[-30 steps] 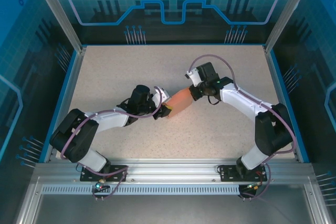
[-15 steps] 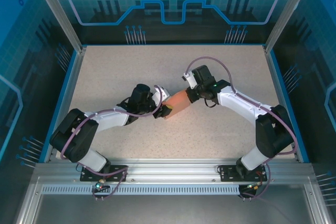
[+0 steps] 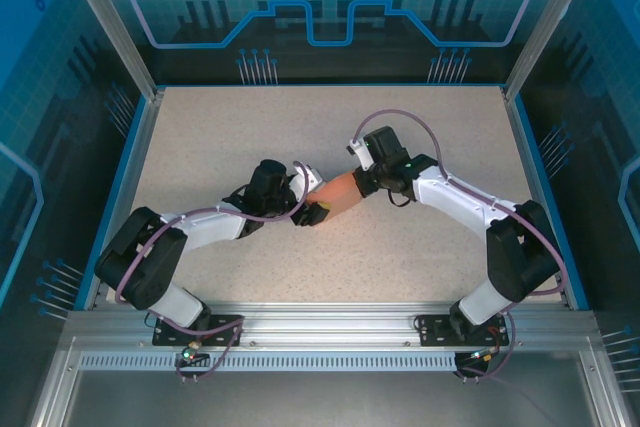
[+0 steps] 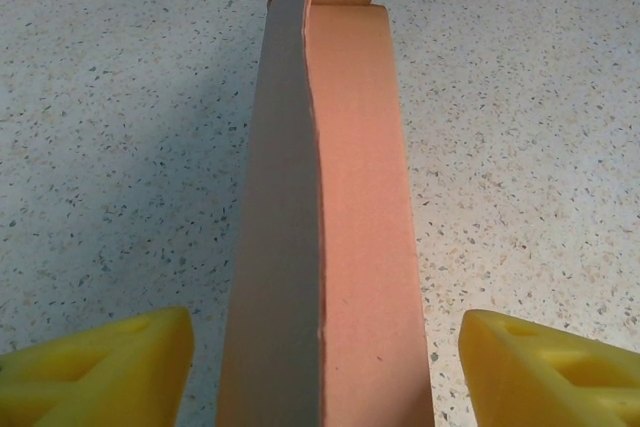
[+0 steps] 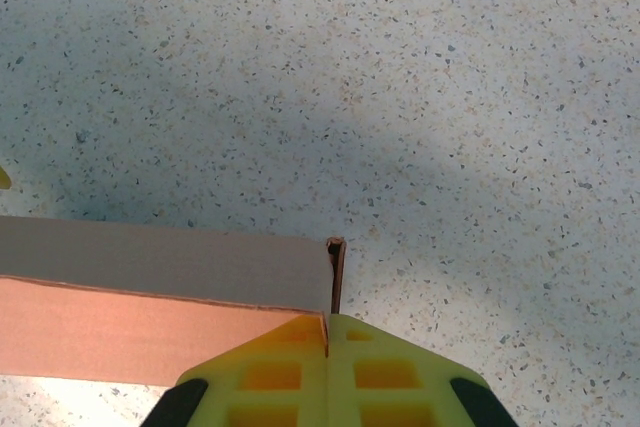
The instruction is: Fold the paper box
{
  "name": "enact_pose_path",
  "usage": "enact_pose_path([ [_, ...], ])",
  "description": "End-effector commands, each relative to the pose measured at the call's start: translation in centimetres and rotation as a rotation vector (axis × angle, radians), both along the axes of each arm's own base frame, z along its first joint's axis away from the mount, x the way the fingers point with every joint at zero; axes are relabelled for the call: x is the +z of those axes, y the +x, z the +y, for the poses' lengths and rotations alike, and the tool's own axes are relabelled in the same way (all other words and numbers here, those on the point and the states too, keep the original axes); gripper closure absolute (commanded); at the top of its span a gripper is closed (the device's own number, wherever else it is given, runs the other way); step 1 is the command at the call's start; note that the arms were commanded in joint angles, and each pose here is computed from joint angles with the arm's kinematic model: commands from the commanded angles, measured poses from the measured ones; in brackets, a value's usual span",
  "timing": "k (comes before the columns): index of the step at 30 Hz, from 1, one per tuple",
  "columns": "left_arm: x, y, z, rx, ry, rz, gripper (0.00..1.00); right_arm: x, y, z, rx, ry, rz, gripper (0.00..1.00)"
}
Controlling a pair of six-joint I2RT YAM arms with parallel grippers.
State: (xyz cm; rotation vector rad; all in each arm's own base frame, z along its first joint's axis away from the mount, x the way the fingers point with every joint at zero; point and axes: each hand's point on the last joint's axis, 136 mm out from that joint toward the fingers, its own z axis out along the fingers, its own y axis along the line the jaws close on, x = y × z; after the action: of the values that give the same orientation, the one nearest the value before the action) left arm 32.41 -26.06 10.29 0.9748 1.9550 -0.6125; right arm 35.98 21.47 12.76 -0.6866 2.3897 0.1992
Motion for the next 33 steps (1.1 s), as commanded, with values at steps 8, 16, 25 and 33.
enact_pose_path([
  [8, 3.9, -0.1, 1.7, 0.149, -0.084, 0.023, 0.2, -0.9, -1.7, 0.2, -0.004, -0.036, 0.035, 0.97],
  [16, 4.1, -2.1, 5.7, 0.391, -0.078, 0.184, 0.26, -0.6, -1.6, 0.3, -0.009, -0.037, 0.031, 0.97],
  [25, 2.8, -3.9, 6.4, 0.423, -0.014, 0.268, 0.45, -0.6, -1.5, 0.6, -0.005, -0.032, 0.037, 0.97],
  [33, 2.7, -2.6, 5.2, 0.389, 0.019, 0.262, 0.6, -0.6, -1.5, 0.5, -0.005, -0.038, 0.038, 0.97],
])
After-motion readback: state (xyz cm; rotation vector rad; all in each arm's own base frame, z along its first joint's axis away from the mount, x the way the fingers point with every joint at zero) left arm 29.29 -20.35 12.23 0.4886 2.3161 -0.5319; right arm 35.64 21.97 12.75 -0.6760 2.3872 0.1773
